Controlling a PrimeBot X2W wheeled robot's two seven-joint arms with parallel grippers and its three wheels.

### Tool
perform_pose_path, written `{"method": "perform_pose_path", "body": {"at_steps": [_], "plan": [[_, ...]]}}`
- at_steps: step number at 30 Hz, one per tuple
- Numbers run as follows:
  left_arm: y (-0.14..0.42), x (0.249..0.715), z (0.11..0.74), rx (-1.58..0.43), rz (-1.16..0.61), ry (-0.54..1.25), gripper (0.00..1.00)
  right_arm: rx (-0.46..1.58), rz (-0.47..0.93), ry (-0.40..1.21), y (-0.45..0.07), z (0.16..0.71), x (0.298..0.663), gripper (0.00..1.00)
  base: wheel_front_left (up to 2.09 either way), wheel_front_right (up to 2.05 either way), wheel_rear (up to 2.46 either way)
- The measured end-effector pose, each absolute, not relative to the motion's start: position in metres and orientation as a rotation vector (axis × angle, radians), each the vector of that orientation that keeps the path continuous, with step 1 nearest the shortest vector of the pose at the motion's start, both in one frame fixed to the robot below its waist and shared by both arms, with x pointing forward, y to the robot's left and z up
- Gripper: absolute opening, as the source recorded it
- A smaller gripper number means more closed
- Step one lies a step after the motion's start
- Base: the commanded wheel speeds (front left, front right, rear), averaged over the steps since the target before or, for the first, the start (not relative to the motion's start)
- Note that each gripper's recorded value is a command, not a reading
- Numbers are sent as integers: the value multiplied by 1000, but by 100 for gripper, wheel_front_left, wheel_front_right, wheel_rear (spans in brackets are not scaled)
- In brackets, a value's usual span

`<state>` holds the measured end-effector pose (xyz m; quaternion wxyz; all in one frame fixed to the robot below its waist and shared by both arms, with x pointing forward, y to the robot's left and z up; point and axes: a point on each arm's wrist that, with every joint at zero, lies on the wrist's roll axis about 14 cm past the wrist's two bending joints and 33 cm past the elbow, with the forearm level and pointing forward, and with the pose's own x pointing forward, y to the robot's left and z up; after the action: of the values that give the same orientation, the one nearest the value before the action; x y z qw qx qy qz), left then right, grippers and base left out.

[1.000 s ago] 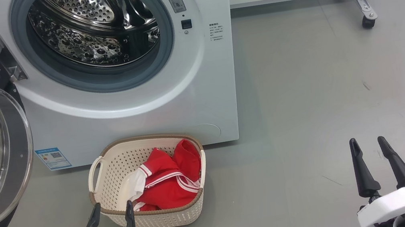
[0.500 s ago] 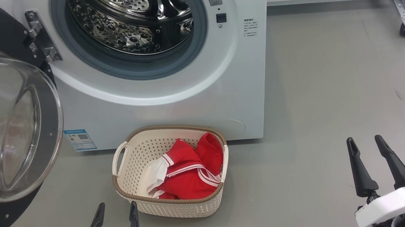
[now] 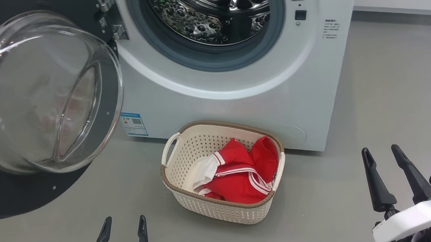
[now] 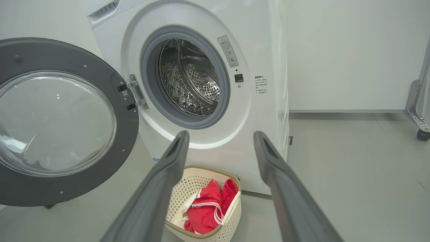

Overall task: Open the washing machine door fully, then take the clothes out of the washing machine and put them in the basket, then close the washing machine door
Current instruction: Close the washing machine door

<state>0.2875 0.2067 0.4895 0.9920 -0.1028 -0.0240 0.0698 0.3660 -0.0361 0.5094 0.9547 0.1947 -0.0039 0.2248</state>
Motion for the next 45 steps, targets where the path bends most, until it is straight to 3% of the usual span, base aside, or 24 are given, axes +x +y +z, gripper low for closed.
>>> {"method": "perform_pose_path", "body": {"at_steps": [17,45], "plan": [[265,241,494,-186,370,-87,100,414,713,42,47,512,351,100,0,0,0],[277,227,492,-178,434,-74,100,424,765,72,67,506,353,100,0,0,0]]}}
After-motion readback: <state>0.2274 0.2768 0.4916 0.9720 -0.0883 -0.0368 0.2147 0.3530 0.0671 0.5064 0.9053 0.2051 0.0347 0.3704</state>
